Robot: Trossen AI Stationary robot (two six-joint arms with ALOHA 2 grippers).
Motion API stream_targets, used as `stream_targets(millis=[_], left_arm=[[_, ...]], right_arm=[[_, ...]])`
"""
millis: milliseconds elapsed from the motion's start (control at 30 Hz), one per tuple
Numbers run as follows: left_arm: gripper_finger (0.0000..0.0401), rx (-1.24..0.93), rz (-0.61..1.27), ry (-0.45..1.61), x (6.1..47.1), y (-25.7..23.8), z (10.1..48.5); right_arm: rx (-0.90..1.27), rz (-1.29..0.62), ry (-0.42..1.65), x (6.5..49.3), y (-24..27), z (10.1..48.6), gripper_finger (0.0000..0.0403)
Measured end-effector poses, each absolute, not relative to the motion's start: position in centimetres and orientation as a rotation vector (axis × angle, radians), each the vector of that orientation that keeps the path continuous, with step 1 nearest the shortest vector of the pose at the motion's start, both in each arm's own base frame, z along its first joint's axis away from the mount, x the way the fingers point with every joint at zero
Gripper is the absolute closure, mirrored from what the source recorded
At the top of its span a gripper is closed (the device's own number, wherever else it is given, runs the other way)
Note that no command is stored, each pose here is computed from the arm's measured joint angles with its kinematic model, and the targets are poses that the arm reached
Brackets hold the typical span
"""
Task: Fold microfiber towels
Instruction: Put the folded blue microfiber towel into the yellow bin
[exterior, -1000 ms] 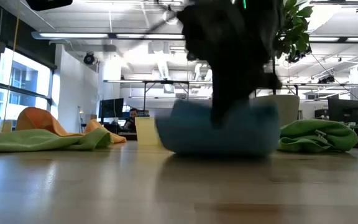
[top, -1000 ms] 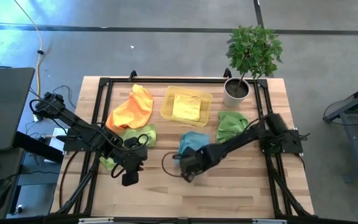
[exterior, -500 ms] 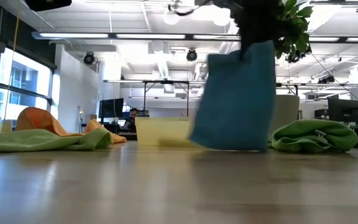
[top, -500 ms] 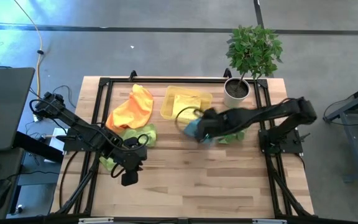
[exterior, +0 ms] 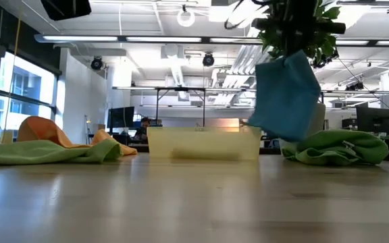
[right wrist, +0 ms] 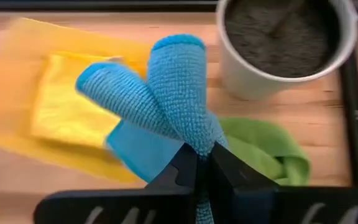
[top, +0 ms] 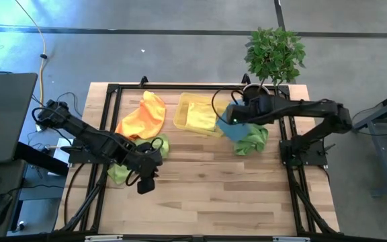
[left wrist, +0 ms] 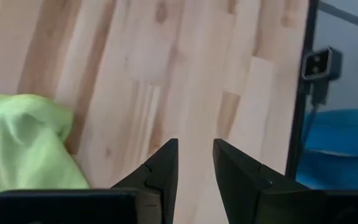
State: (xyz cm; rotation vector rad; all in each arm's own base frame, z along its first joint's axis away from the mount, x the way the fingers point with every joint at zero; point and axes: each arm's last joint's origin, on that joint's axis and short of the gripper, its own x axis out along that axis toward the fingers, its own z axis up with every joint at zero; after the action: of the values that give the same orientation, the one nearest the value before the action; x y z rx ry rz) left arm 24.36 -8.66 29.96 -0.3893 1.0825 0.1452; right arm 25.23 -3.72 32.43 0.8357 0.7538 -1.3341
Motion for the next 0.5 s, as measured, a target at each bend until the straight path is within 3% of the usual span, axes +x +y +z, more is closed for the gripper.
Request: stream_targets(millis=[133, 233, 500], left_arm=[[0.0311, -0.388, 0.161, 1.102, 23.9, -7.8, 30.2], [0.0311, -0.387, 0.184, 1.125, 23.7, -7.4, 30.2], [0.0311, -0.398, 0.224, 1.106, 24.1, -6.0, 30.2]], right_arm=[[0.81, -1.443, 0.821, 24.0, -4.7, 32.3, 0.04], [0.82, -1.556, 0.752, 23.1, -4.9, 32.6, 0.04], [0.827, -1.555, 0.716, 24.8, -6.3, 31.5, 0.04]])
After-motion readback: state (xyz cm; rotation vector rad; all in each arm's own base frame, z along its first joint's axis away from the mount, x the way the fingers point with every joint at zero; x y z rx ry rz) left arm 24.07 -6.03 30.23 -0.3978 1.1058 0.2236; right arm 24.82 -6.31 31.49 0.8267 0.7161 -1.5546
